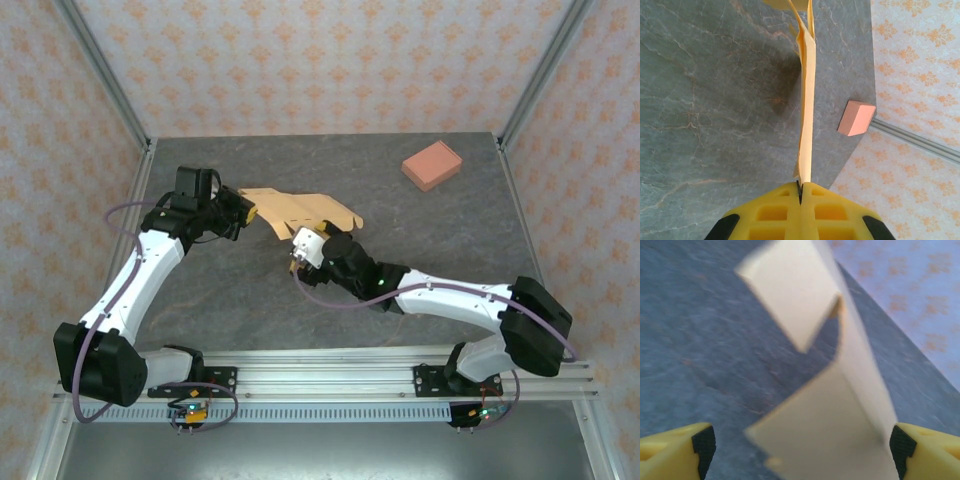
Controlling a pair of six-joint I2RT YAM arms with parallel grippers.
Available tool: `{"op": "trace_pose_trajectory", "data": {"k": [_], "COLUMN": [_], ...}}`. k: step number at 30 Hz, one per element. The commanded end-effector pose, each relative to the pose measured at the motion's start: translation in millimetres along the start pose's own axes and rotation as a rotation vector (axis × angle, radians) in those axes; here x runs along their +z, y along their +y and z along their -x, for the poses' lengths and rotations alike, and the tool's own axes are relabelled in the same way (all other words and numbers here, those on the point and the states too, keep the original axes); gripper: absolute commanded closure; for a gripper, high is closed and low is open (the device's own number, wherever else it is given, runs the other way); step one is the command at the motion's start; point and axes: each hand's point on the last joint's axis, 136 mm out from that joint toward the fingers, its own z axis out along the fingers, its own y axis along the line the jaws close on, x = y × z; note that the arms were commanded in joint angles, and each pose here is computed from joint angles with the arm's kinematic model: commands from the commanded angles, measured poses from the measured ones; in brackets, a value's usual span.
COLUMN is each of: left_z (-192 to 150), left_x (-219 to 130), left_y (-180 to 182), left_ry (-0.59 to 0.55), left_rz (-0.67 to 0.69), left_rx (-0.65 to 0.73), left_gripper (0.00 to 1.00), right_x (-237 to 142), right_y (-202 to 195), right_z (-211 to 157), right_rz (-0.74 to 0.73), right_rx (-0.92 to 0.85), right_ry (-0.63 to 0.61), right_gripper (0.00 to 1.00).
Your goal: Fold the paper box
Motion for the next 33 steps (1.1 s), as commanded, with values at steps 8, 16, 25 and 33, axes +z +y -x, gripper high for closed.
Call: {"op": "trace_pose_trajectory", "data": {"k": [8,16,25,33], "left_z": [-11.6,-8.2,7.2,4.0], "left_x": [-2.9,-12.8,-82.2,-77.3], "left_y": [-3.7,-24.4,-82.5,-75.2], "left_ry": [0.053,0.043,-0.206,-0.269], "left_rz": [-0.019,-0.056,-0.168,-0.242], "left_rx": [-0.034,0.046,0.583,0.873], "left_gripper": [1.0,0.67,0.02,0.0], "right_x": [-1.7,-16.4,-51.9,-53.0], "right_y": [-45.7,-55.9,-108.5,-117.0], "right_z": [2.7,20.0,28.7,-1.5], "right_rz": [-0.272,-0.211,0.084,0.346], "right_rx": [-0.072,0.059,0.549,0.835], "right_ry": [0.009,-0.026,0.045,0.24], "right_gripper": [0.67,0.99,1.0,1.0]}}
